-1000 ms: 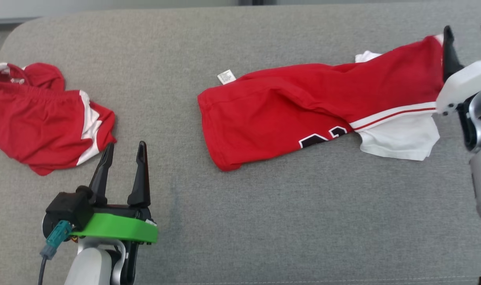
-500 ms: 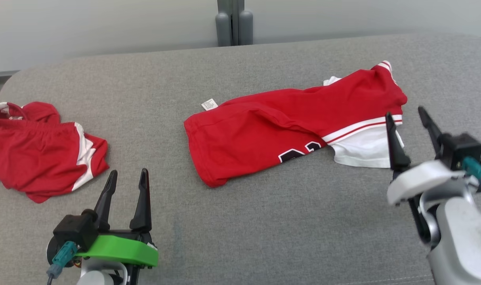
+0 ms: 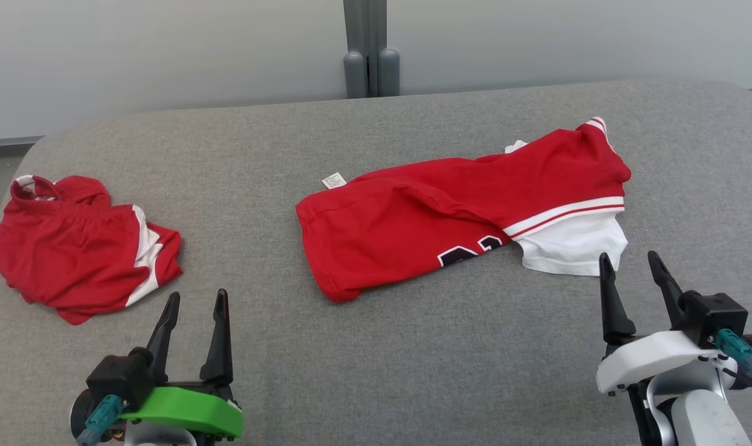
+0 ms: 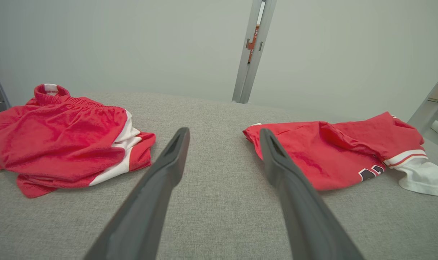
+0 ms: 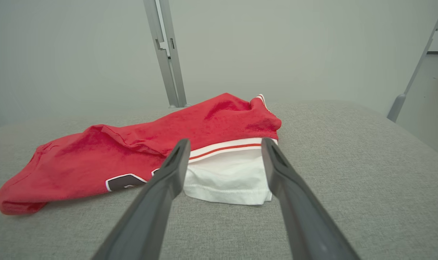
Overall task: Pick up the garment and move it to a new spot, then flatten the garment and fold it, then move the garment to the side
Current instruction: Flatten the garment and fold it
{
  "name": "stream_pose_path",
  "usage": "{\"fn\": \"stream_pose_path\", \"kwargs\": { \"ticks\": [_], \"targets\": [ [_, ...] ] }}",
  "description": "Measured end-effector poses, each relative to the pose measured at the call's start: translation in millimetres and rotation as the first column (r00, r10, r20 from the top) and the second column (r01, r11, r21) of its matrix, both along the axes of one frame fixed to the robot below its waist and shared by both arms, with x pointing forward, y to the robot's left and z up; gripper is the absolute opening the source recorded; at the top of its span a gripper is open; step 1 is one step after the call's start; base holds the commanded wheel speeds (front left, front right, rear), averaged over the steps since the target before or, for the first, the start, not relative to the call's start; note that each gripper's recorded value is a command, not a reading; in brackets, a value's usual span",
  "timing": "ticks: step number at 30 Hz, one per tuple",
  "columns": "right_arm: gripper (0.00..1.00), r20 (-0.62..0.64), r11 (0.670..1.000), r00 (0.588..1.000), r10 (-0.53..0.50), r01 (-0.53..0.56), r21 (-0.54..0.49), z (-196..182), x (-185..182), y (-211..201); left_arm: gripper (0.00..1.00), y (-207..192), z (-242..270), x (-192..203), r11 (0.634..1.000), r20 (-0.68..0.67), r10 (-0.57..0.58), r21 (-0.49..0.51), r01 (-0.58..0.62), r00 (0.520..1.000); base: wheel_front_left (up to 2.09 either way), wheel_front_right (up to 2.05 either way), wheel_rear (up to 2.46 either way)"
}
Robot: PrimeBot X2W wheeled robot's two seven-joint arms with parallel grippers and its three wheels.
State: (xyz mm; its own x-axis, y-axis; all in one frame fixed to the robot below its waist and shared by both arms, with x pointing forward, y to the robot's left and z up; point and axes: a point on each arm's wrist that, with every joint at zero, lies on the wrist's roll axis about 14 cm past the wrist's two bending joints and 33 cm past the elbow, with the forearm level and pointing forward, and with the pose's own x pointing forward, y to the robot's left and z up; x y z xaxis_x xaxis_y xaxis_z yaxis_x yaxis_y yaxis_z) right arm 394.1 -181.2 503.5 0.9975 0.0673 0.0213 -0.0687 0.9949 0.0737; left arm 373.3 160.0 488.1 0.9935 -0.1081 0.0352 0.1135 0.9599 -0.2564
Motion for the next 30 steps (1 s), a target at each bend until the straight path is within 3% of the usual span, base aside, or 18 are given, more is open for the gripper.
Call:
{"fn": "stream_pose_path", "kwargs": {
  "ticks": [18,24,30],
  "targets": [
    [1.00,-0.030,1.000,0.999,0.021,-0.021,0.015,-2,5,10,1.00,5,-9,-2,0.999,-0.027,0.031,-0.007,-0.031,0.999,0.00,0.00,0.00],
    [1.00,-0.172,1.000,0.985,-0.012,0.014,0.013,-21,18,-3,1.00,-5,-17,14,0.999,-0.056,0.005,-0.049,-0.007,0.998,0.00,0.00,0.00],
    [1.00,-0.306,0.998,0.950,-0.057,0.059,-0.005,-32,42,-21,1.00,-33,-36,52,0.994,-0.195,-0.101,-0.049,0.094,0.976,0.00,0.00,0.00]
  ]
}}
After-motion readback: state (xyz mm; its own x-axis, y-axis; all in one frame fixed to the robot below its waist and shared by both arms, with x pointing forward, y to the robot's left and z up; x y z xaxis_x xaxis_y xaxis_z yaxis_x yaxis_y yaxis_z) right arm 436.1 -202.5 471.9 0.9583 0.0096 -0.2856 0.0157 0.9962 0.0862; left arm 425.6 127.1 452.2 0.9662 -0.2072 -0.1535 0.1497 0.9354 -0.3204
